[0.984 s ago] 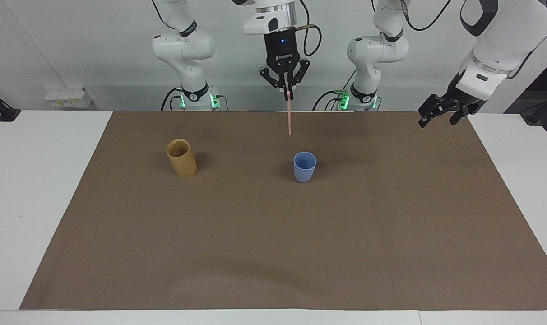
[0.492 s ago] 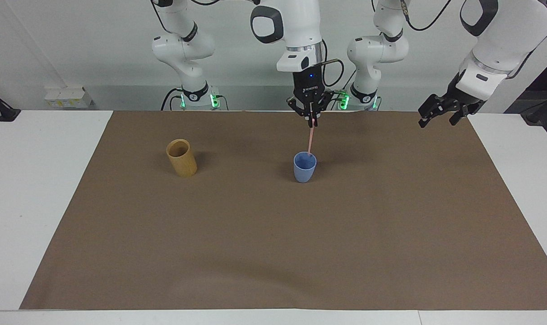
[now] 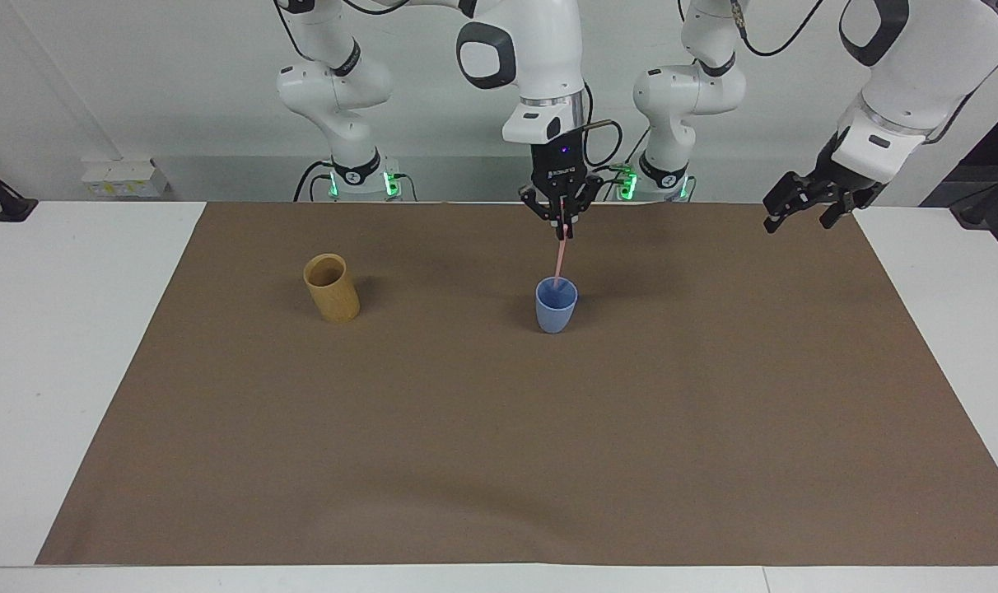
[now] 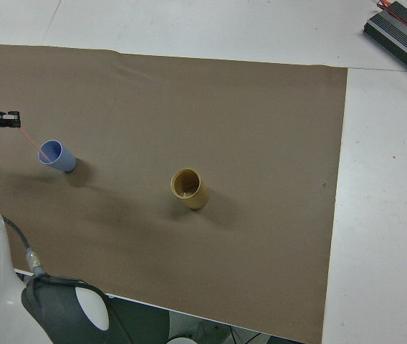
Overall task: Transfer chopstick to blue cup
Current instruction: 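Carry the pink stick with the right gripper over the blue cup, then lower the pink stick into the blue cup and open the right gripper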
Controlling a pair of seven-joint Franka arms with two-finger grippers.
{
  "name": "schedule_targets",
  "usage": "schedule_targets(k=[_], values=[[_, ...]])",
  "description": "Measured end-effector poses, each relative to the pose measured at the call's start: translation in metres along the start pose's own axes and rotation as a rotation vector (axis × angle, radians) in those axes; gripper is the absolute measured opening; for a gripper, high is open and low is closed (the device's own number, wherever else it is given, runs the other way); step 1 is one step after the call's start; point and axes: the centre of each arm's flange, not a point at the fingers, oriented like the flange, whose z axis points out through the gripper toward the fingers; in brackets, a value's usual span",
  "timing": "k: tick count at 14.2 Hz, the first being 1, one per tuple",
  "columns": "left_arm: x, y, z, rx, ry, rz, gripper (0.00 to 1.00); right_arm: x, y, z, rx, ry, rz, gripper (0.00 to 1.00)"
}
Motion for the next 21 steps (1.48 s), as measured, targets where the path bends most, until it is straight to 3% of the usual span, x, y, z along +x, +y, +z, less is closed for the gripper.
schedule_targets(k=[6,14,21], values=[[0.000,0.000,0.000,0.000,0.000,0.000,1.00,-0.003,0.004,0.010,-0.005,-0.006,-0.003,0.16],[0.000,0.000,0.000,0.000,0.000,0.000,1.00,0.000,0.008,0.008,-0.009,-0.002,0.006,0.99],[0.000,0.000,0.000,0.000,0.000,-0.001,1.00,0.018,0.071,-0.043,-0.154,-0.021,0.222,1.00]])
